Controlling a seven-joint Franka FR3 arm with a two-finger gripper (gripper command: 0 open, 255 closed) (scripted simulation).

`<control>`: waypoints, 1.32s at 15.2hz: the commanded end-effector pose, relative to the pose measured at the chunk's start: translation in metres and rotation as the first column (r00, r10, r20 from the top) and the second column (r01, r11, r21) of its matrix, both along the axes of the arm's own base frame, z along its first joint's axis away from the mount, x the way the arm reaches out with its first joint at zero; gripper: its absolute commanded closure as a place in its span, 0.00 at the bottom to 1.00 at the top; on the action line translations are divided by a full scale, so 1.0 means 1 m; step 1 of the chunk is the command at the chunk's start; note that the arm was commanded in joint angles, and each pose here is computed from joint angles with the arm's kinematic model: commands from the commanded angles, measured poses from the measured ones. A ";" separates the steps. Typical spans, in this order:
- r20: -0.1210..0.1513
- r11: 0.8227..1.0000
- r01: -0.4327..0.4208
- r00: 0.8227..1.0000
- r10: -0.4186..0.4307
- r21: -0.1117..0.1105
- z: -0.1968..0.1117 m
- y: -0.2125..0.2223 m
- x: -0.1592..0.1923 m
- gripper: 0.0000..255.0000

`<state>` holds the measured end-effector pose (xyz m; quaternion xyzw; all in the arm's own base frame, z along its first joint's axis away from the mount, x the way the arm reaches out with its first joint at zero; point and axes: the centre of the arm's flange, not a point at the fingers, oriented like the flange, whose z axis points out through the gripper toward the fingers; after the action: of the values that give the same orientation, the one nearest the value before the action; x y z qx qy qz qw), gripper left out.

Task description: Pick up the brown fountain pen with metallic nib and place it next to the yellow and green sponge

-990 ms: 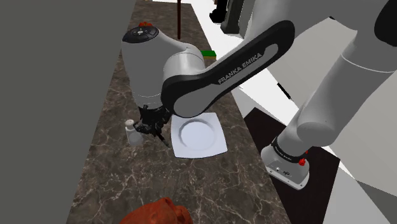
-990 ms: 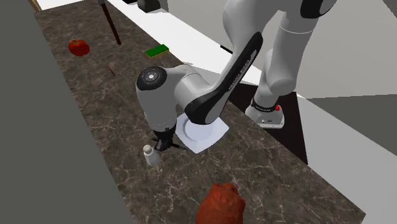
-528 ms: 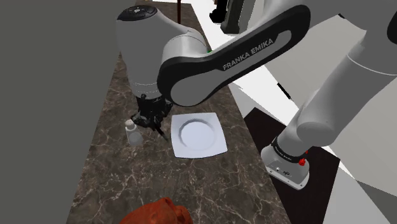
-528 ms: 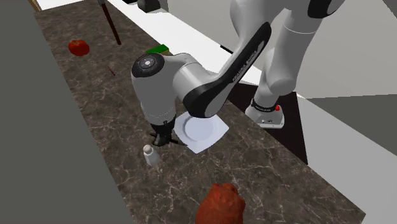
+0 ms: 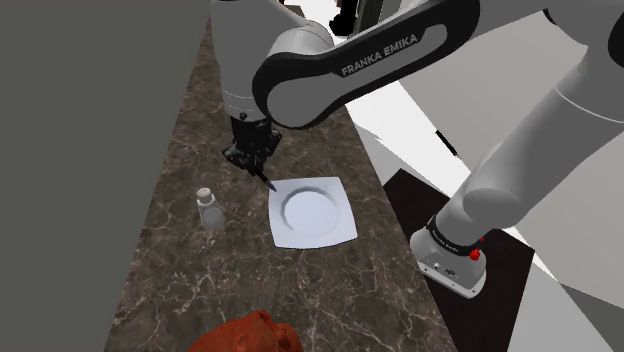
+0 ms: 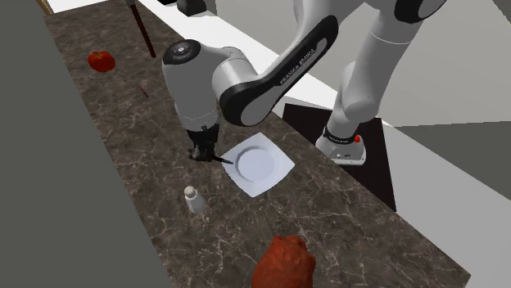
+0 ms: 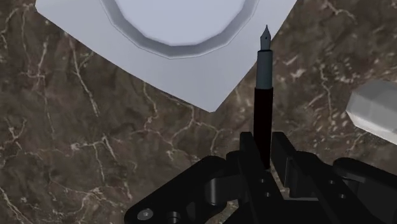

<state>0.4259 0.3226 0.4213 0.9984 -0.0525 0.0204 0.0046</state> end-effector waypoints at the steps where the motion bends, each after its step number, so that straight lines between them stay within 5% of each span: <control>1: 0.000 1.000 -0.002 1.000 0.002 0.000 0.001 -0.022 0.018 1.00; 20: 0.000 1.000 -0.002 1.000 0.002 0.000 0.001 -0.229 0.160 1.00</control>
<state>0.5789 0.1028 0.4206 0.9984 -0.0522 0.0201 0.0043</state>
